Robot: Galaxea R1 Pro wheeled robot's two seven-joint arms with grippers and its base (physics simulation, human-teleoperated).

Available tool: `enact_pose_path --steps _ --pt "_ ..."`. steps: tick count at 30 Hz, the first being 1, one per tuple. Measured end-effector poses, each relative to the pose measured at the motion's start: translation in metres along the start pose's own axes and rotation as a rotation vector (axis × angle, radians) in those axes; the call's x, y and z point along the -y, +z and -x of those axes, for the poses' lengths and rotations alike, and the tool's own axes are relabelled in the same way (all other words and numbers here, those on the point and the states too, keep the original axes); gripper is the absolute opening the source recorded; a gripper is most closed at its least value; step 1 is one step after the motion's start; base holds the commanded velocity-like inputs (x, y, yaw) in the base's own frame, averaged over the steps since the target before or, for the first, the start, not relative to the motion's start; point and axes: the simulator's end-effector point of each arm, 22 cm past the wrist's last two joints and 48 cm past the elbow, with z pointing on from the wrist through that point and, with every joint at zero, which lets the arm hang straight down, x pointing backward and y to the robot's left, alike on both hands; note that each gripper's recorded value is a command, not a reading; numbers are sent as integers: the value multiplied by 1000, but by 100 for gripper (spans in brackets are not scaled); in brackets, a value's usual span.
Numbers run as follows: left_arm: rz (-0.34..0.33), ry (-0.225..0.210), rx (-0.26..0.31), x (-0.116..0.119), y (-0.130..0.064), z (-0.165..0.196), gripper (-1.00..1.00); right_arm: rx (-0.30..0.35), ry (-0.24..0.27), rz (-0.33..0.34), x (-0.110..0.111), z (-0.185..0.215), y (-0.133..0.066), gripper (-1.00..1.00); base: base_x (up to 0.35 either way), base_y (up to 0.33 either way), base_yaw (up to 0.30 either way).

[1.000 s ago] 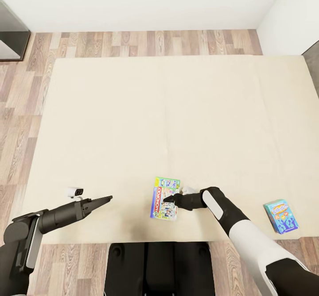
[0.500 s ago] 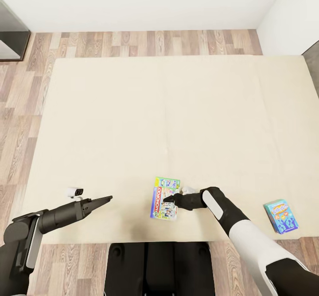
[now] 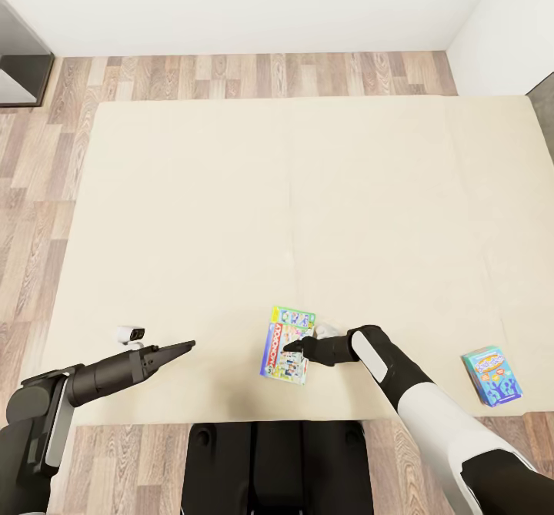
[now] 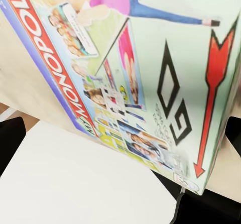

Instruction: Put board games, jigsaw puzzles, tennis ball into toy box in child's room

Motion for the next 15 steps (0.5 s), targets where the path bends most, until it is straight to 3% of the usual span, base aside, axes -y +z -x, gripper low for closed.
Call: enact_pose_path --steps 15 --pt "0 0 0 0 0 0 100 0 0 0 0 0 0 100 0 31 0"
